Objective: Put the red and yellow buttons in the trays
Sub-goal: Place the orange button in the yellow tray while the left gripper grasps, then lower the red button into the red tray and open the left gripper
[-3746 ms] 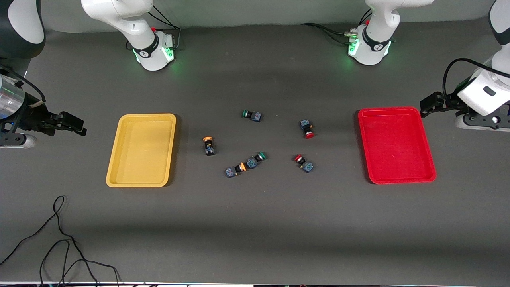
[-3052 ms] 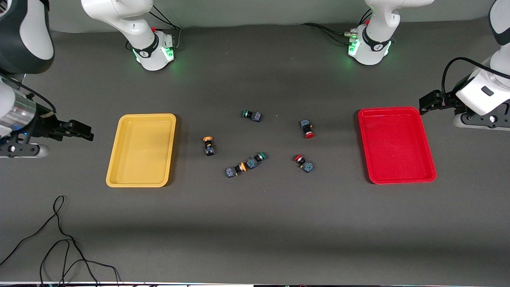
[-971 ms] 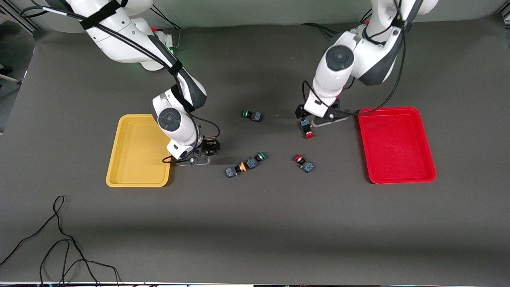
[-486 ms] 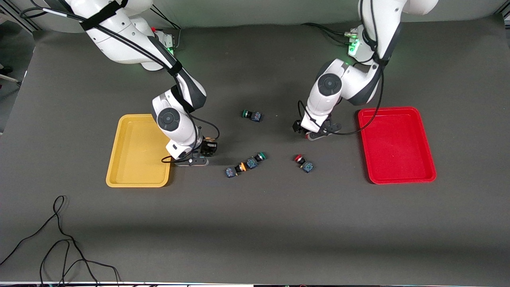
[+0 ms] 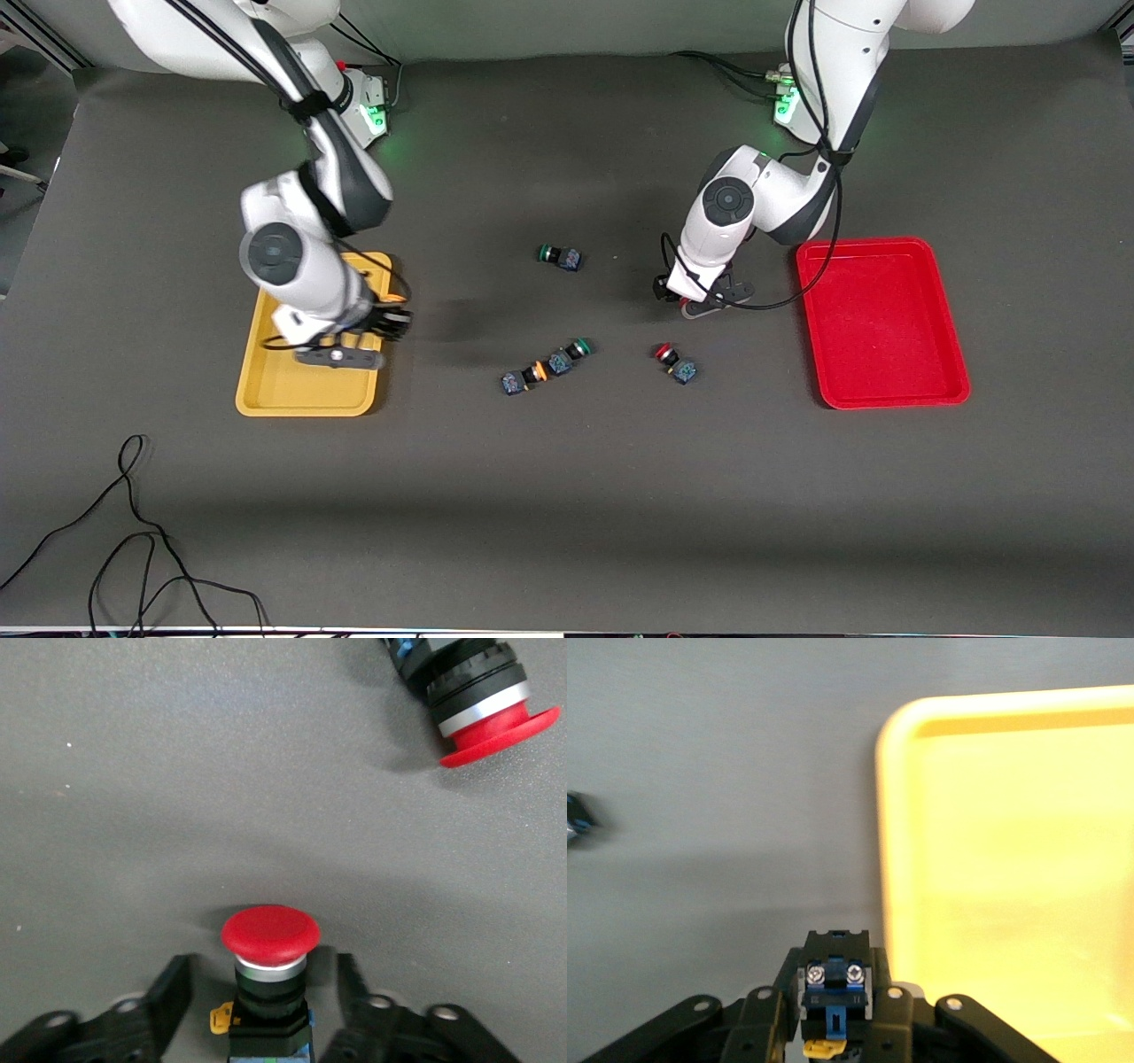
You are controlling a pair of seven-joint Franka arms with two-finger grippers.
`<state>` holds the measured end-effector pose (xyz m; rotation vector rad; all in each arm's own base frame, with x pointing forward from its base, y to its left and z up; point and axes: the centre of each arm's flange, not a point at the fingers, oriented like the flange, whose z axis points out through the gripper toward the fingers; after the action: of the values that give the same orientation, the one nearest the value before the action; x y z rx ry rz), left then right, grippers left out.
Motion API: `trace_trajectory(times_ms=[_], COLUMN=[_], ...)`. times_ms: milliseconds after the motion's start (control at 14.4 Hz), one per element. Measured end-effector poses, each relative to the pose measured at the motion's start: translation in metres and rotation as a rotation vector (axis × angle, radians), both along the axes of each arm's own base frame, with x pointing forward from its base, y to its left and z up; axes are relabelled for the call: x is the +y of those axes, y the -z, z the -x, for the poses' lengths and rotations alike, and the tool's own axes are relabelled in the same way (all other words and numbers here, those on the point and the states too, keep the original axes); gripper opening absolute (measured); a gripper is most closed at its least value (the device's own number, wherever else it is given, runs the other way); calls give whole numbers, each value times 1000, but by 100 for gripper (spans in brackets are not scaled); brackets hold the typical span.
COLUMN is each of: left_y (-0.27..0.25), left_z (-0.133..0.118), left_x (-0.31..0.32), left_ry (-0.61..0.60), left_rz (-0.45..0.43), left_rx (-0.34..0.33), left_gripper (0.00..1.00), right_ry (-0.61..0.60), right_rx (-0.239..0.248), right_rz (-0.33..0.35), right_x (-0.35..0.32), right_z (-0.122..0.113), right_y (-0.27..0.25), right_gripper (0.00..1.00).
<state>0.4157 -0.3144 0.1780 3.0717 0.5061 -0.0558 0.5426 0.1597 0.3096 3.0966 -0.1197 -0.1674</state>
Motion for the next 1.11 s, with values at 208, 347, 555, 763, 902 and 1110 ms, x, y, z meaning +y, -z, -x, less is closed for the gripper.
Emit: trace_trajectory(times_ms=[208, 347, 555, 763, 902, 1110], left_y=[-1, -8, -58, -164, -219, -245], left_z=[-2, -12, -44, -80, -93, -109], left_x=[0, 1, 7, 28, 61, 144], left_ry=[13, 34, 74, 149, 187, 231], left_rz=[-1, 0, -28, -41, -35, -27], left_rx=[-6, -12, 27, 59, 64, 103], left_gripper=[33, 33, 33, 33, 33, 33], right_ry=[-29, -29, -36, -26, 28, 196], right_rx=[62, 80, 83, 47, 7, -54], right_rz=[18, 20, 20, 16, 7, -76], right_x=[-67, -87, -87, -85, -75, -23], right_z=[11, 28, 45, 34, 11, -37], right_y=[28, 56, 79, 67, 40, -22], right_gripper=[33, 33, 37, 59, 74, 100])
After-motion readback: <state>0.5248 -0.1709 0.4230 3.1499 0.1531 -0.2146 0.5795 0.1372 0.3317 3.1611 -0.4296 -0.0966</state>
